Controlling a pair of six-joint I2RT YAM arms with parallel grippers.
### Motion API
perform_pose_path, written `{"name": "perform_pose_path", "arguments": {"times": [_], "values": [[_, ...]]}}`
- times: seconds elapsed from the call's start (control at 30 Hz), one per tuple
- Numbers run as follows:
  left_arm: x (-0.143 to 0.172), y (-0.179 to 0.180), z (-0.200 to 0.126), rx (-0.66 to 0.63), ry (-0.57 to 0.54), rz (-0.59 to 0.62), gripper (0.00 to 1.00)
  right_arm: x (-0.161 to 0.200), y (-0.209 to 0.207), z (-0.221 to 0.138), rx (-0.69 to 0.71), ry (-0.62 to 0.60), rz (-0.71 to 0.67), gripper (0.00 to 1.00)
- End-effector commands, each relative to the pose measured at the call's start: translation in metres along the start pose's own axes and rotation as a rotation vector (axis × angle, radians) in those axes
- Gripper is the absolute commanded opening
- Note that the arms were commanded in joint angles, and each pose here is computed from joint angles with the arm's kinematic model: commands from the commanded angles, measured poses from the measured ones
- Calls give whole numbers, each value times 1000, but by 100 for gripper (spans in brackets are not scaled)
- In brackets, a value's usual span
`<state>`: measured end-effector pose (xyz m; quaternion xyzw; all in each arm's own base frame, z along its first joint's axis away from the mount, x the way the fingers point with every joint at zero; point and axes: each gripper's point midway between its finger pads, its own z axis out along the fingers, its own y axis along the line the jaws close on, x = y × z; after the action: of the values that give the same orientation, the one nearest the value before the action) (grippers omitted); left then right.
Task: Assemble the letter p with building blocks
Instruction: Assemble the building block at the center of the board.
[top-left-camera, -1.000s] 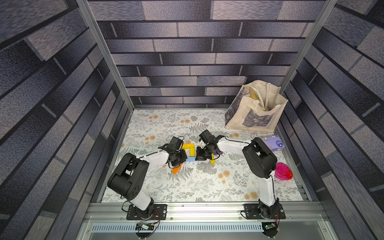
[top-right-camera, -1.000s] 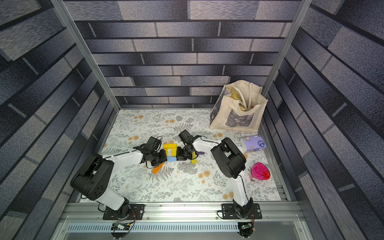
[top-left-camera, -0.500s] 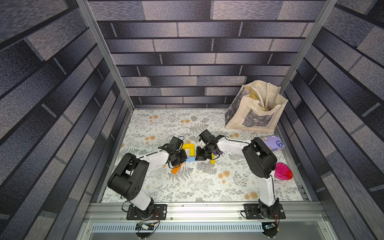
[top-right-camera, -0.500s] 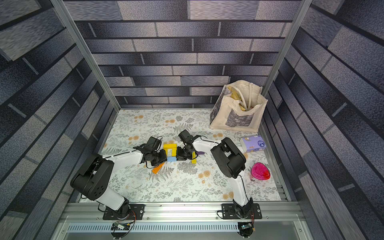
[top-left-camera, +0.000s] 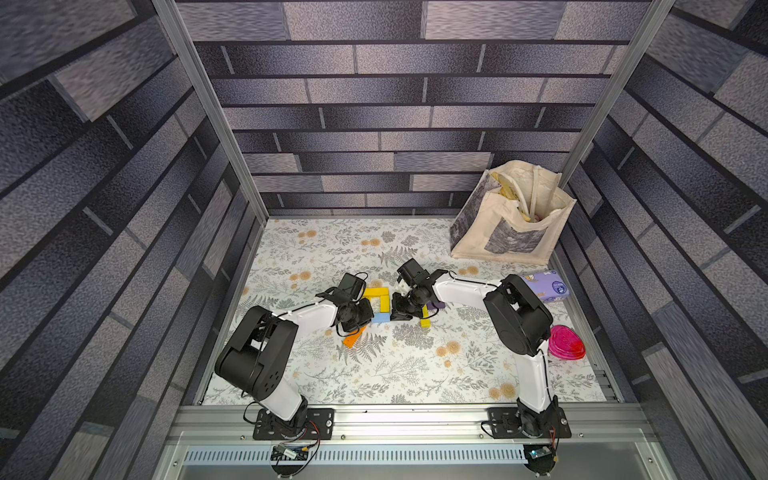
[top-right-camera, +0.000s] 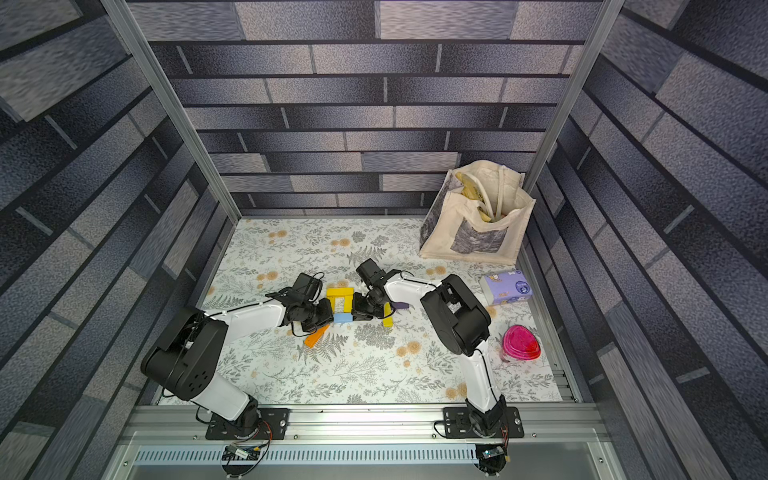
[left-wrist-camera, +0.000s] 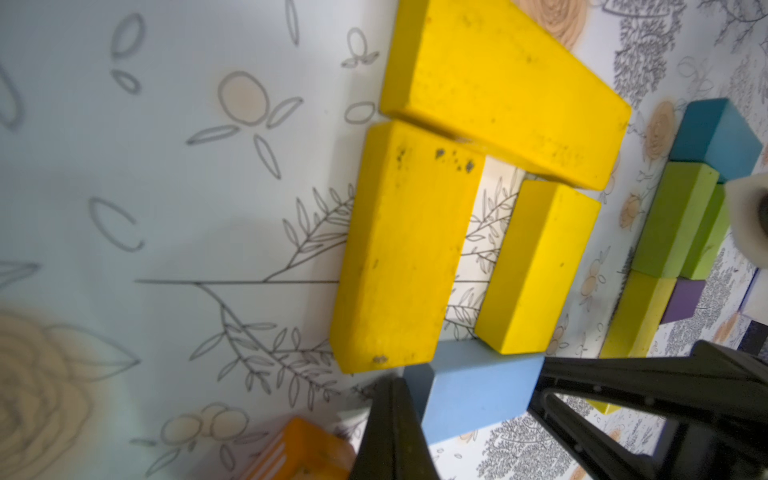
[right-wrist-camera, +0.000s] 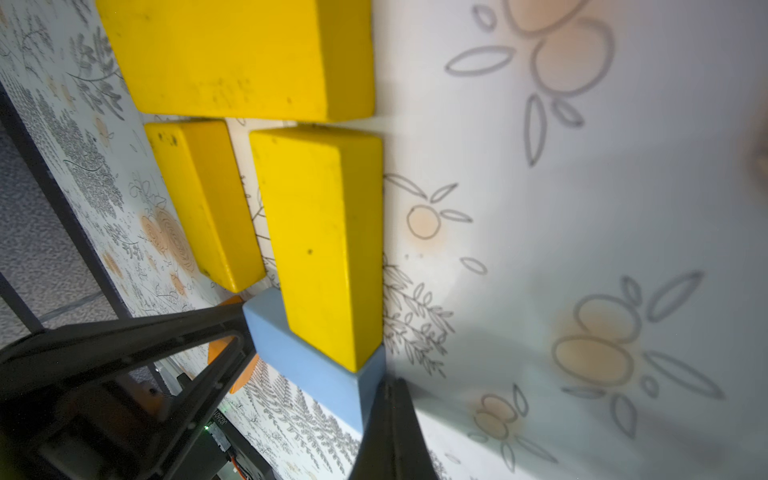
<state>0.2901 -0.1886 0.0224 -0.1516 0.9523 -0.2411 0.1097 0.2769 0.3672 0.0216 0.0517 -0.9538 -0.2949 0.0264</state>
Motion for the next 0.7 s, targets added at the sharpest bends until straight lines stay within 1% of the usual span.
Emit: {"name": "perform_pose_path", "arguments": {"times": [0.0,0.17,0.4,0.67], "values": [[17,4,9,-5,85,16,0,2,2,17,-11,28,-15,0],[16,3,10,-4,87,20,0,4,-1,16,-4,27,-11,0],[15,2,11,0,91,22,0,6,-4,13,13,22,-12,3],[14,4,3,-14,69,24,0,6,-7,7,40,11,-11,4]]}}
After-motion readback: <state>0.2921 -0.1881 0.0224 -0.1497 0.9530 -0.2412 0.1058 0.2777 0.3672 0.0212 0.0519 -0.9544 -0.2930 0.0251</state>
